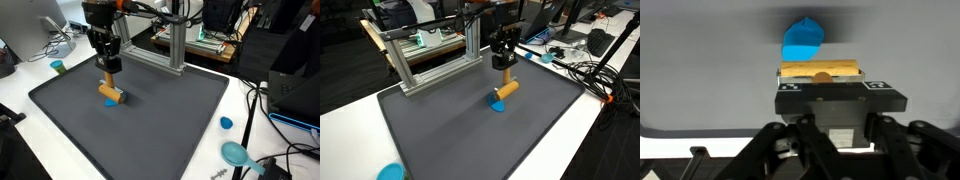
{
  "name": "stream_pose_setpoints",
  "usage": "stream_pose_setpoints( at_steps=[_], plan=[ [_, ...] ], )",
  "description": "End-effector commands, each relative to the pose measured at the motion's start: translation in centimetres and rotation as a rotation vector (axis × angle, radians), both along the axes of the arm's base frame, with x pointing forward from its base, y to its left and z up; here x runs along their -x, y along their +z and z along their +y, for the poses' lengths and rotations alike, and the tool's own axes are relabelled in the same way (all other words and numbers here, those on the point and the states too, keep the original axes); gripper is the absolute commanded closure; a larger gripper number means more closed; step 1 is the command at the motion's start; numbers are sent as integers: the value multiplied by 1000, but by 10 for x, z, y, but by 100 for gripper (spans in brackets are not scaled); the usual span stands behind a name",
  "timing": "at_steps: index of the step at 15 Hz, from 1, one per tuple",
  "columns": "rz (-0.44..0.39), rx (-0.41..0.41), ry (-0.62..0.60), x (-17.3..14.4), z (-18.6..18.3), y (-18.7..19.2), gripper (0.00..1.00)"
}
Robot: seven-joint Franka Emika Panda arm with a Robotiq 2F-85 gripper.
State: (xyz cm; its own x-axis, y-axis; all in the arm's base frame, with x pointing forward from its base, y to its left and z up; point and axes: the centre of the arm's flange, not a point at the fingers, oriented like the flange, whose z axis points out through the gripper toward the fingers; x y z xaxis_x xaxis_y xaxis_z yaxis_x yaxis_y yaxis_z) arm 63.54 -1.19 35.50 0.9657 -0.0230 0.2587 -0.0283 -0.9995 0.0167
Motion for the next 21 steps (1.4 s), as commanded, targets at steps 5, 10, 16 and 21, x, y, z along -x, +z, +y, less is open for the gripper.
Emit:
stream_pose_setpoints(
  at_steps=[5,10,16,21],
  plan=[
    [51,19,-15,2,-2,-14,78],
    [78,25,-49,4,-8,-41,78],
    [181,58,-51,12,-12,-56,78],
    [240,44,-36,15,-13,-68,78]
  ],
)
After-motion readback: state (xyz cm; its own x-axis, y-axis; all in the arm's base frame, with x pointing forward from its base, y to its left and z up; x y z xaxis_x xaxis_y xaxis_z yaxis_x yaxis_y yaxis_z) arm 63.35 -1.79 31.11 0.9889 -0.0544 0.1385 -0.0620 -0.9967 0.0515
